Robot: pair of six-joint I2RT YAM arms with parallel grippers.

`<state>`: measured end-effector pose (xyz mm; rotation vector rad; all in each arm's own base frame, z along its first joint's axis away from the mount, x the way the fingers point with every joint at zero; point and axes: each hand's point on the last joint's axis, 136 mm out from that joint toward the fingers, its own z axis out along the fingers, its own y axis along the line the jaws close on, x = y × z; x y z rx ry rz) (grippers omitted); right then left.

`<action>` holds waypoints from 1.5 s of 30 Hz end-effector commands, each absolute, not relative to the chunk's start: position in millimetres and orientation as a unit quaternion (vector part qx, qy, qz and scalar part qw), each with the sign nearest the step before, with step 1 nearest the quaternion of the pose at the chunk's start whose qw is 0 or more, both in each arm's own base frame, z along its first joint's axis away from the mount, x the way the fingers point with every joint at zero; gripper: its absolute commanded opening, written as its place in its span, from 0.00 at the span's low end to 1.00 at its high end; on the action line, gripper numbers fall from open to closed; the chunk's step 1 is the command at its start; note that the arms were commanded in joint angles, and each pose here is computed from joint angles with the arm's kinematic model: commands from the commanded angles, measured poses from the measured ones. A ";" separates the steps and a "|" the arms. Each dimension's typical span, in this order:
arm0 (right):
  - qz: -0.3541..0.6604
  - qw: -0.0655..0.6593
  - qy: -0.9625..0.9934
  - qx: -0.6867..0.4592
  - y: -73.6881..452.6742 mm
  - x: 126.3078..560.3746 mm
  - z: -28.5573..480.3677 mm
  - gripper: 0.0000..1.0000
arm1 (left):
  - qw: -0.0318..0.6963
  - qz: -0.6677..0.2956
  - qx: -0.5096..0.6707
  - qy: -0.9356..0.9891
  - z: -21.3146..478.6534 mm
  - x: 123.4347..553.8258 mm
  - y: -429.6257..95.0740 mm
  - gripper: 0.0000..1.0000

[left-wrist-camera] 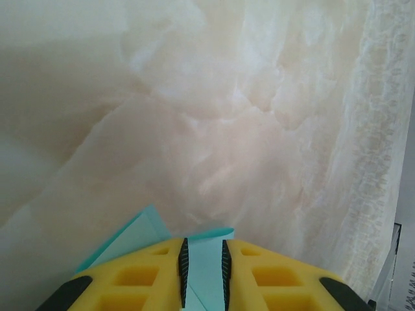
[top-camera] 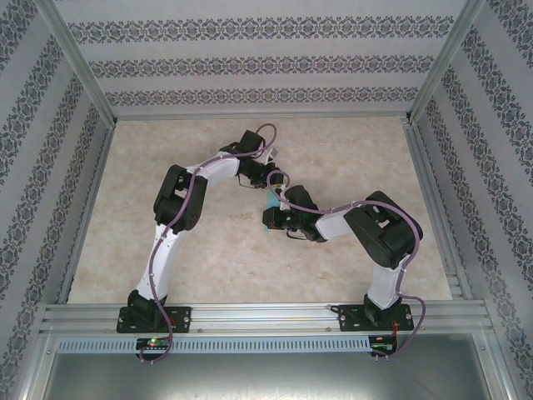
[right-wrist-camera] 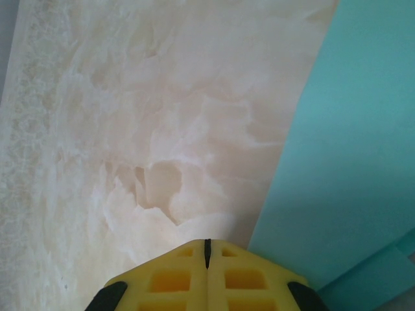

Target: Fold a paper plane with a square sheet of paper (pick it up from the middle)

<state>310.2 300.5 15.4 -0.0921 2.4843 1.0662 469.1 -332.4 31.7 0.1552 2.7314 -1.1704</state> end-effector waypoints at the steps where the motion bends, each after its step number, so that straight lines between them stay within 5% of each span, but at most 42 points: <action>1: 0.268 0.051 0.962 -0.019 249.8 225.9 -69.7 0.00 | 0.102 -0.363 0.040 0.925 13.8 485.3 -328.3 0.25; 25: 0.259 0.031 0.965 -0.024 234.3 209.5 -70.6 0.00 | 0.145 -0.330 0.034 0.932 7.5 546.0 -318.7 0.26; 35: 0.318 0.061 0.946 -0.025 259.8 229.5 -36.5 0.00 | 0.195 -0.358 0.068 0.911 83.3 549.0 -324.8 0.28; 45: 0.407 0.148 0.901 -0.040 287.2 273.3 67.1 0.25 | 0.227 -0.356 0.090 0.902 147.0 519.5 -313.0 0.36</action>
